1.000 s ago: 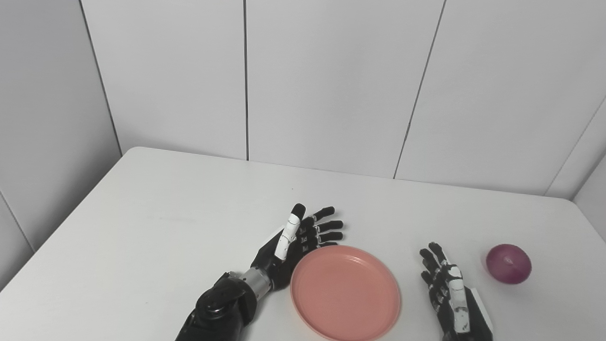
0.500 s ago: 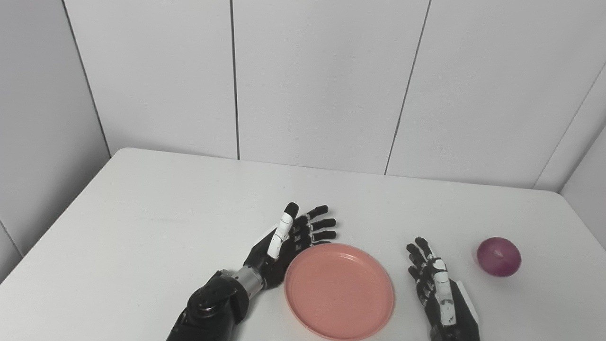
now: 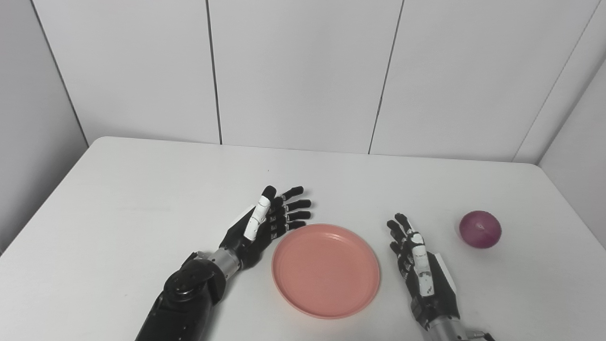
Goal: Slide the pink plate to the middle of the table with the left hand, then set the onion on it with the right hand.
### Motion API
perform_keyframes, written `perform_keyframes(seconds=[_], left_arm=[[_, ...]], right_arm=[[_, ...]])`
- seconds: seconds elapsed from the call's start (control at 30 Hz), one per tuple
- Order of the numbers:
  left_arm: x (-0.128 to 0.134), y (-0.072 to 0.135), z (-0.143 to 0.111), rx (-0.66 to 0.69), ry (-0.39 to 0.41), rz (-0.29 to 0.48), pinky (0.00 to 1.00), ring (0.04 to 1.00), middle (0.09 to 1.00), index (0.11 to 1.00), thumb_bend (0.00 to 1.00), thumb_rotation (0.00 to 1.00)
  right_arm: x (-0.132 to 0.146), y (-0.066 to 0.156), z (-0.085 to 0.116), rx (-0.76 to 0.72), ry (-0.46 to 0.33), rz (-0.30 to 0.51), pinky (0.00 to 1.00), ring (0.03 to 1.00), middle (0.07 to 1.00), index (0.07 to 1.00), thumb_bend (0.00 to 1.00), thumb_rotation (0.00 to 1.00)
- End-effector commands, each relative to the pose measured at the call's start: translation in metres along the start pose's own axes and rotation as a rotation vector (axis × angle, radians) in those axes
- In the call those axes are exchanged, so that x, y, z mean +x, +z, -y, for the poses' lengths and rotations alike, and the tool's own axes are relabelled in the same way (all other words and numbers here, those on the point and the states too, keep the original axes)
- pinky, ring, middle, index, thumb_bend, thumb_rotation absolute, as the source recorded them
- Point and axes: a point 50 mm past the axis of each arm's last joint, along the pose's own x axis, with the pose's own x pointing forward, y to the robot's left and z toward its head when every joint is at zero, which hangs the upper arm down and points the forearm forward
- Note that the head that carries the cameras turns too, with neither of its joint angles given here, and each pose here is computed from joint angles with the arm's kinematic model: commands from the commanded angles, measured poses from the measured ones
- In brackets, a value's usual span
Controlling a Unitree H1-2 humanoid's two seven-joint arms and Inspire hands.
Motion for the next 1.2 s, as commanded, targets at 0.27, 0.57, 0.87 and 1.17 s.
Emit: perform_keyframes(seconds=[0.27,0.57,0.87,1.17], left_arm=[[-0.012,-0.023,-0.022,0.089,0.069,-0.055,0.88,0.864,0.876,0.893,0.89,1.0],[-0.009,-0.031,-0.017,0.132,0.106,-0.002,0.91,0.866,0.88,0.9,0.87,0.99],[-0.012,-0.043,-0.005,0.128,0.206,0.009,1.0,0.927,0.916,0.929,0.84,0.99],[-0.013,-0.05,0.013,0.074,0.299,0.02,1.0,0.985,0.966,0.974,0.78,1.0]], right_arm=[[0.012,0.004,-0.018,-0.002,0.015,0.007,1.0,0.98,0.928,0.954,0.98,1.0],[0.007,0.004,-0.011,-0.004,0.001,0.029,0.99,0.981,0.928,0.951,0.97,1.0],[0.006,0.027,-0.006,-0.034,-0.022,0.118,0.95,0.948,0.913,0.941,0.97,1.0],[0.01,0.06,0.016,-0.221,-0.039,0.226,0.89,0.928,0.903,0.943,0.94,0.97]])
